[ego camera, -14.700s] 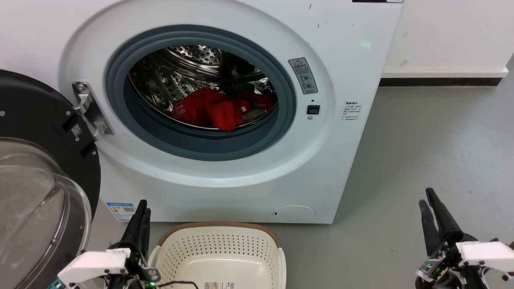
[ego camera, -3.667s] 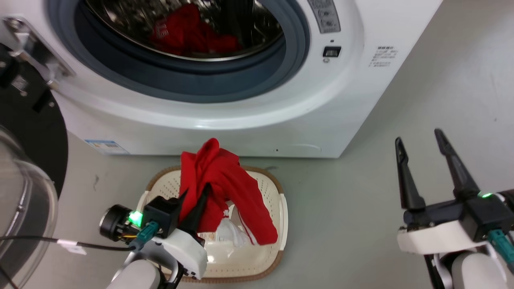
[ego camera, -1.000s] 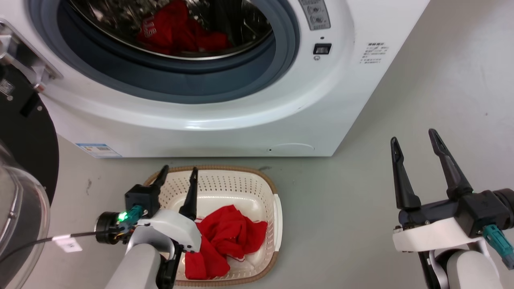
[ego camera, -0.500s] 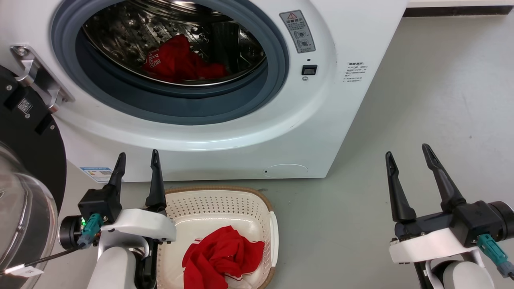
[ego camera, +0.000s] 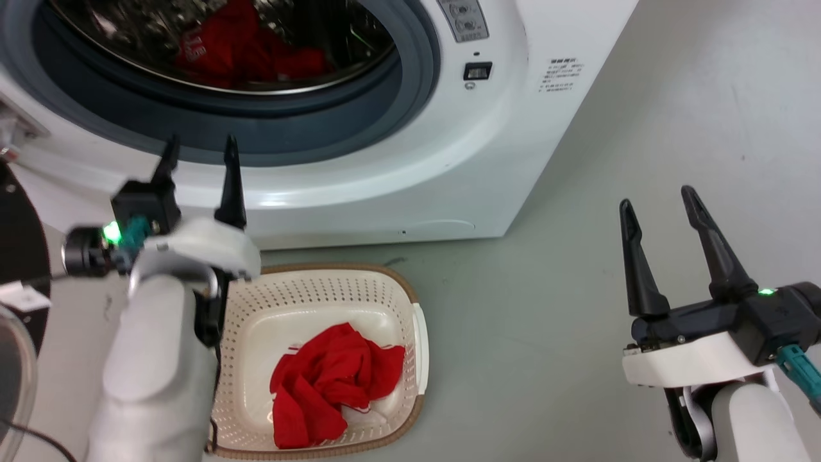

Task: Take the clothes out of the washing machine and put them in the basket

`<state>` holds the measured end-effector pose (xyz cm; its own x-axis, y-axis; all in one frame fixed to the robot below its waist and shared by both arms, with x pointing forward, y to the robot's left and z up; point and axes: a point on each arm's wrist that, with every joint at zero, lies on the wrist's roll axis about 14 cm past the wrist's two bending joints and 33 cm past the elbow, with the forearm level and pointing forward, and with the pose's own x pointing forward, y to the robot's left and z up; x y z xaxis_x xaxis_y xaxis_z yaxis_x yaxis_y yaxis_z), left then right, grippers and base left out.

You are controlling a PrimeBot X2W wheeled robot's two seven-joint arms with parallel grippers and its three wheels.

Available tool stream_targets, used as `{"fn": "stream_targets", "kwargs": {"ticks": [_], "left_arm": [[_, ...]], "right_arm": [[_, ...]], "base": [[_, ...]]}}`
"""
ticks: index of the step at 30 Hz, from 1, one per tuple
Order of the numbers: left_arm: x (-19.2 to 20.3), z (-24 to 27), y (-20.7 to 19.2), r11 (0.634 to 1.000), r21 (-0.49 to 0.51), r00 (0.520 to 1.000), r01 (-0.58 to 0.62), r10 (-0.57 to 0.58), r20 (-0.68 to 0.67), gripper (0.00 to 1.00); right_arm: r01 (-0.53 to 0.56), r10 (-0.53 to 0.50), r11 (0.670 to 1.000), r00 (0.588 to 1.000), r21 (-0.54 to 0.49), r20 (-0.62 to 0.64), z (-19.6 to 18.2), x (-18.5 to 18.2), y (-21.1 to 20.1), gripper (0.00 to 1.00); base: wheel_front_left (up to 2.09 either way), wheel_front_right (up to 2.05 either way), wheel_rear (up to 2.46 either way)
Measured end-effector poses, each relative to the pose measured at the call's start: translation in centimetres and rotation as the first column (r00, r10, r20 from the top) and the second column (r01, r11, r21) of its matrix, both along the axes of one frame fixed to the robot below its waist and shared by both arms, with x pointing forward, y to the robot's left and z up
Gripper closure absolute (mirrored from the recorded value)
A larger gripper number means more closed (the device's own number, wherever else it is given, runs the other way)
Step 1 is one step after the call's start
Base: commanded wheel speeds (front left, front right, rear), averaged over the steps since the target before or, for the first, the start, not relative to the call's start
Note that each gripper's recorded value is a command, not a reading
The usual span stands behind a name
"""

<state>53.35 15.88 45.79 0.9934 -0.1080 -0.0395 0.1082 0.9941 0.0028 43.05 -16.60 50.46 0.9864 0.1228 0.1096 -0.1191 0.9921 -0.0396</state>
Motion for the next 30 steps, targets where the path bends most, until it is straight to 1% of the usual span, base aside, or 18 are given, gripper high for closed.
{"fn": "stream_targets", "kwargs": {"ticks": [6, 13, 17, 24, 30], "left_arm": [[5.6, -0.9, -0.6, 0.997, 0.069, 0.999, 0.038, -0.037, -0.019, 0.0], [11.1, -2.2, -0.9, 0.99, 0.125, 0.996, 0.057, -0.048, -0.079, 0.0], [13.9, -3.0, 0.4, 0.987, 0.154, 0.992, 0.042, -0.023, -0.125, 0.0], [17.5, -5.3, 1.5, 0.979, 0.197, 0.972, 0.046, 0.002, -0.234, 0.0], [19.7, -7.6, 2.1, 0.974, 0.221, 0.941, 0.057, 0.022, -0.339, 0.0]], "right_arm": [[0.017, -0.017, 1.0, 0.999, -0.001, -0.033, -1.7, 1.4, -0.7, 0.0], [0.031, -0.032, 0.999, 0.997, -0.007, -0.069, -3.6, 2.7, -1.4, 0.0], [0.037, -0.038, 0.999, 0.996, -0.006, -0.083, -4.5, 3.5, -1.7, 0.0], [0.062, -0.062, 0.998, 0.992, -0.001, -0.11, -6.0, 4.2, -2.7, 0.0], [0.081, -0.081, 0.997, 0.986, -0.001, -0.146, -7.6, 4.5, -3.4, 0.0]], "base": [[0.0, 0.0, 0.0], [0.0, 0.0, 0.0], [0.0, 0.0, 0.0], [0.0, 0.0, 0.0], [0.0, 0.0, 0.0]]}}
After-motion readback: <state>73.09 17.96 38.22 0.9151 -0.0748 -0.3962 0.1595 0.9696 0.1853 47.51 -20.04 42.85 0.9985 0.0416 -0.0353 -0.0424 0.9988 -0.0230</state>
